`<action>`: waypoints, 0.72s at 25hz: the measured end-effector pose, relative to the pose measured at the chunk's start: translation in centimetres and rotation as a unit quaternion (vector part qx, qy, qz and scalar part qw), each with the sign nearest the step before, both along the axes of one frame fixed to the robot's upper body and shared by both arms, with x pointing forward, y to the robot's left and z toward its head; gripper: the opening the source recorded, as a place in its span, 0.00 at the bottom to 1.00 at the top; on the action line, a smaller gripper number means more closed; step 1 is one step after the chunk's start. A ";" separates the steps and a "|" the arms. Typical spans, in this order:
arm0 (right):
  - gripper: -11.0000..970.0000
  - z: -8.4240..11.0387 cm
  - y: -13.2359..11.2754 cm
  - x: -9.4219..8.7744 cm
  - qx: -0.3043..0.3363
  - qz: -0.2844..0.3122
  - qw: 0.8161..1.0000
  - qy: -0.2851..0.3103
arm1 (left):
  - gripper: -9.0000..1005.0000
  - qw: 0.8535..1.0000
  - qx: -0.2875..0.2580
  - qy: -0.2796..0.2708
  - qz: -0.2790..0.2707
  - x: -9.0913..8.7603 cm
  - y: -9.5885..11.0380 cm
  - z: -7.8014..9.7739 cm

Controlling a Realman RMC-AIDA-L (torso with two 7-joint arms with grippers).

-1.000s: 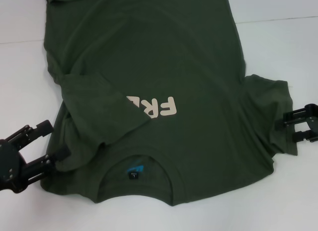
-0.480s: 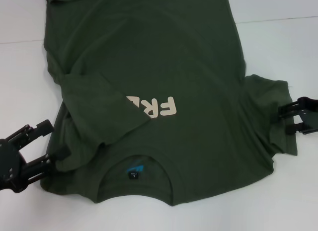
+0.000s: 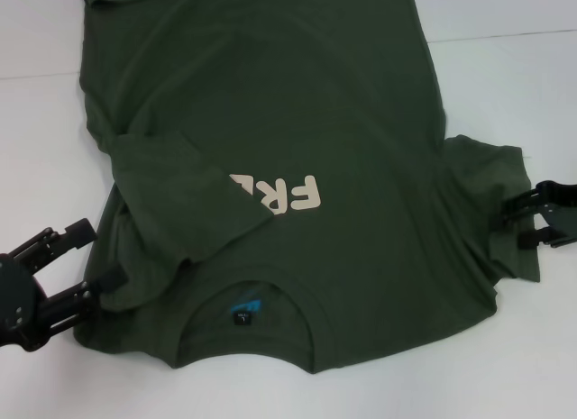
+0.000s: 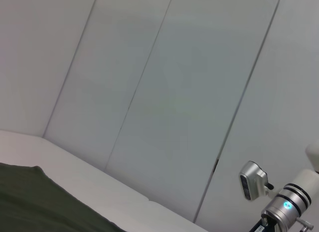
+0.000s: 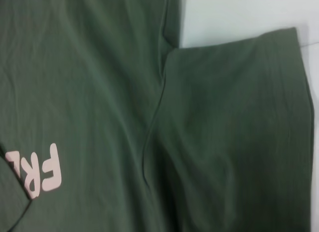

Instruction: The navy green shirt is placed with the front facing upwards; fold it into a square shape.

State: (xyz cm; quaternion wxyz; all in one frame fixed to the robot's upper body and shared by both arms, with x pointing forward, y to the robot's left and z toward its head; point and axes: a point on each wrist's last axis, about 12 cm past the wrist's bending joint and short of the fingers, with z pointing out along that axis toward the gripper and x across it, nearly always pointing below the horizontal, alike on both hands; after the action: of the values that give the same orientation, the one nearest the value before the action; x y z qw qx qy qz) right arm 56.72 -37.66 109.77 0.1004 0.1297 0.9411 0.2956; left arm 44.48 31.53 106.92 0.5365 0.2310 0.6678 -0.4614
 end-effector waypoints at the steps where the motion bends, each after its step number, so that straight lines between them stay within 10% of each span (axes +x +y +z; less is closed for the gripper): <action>1: 0.69 0.1 -0.1 0.1 -0.002 -0.003 1.000 -0.003 | 0.84 1.000 0.000 0.000 0.000 0.0 0.0 0.0; 18: 0.69 0.4 -0.4 1.4 -0.025 -0.037 0.999 -0.027 | 0.84 1.000 -0.003 0.000 -0.002 0.1 -0.1 0.0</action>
State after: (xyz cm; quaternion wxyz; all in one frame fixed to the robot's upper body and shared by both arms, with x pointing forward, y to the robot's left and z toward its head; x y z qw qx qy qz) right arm 58.10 -38.09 110.20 0.1397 0.1536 0.9397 0.2719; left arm 44.53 31.39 106.94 0.5360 0.2308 0.6662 -0.4643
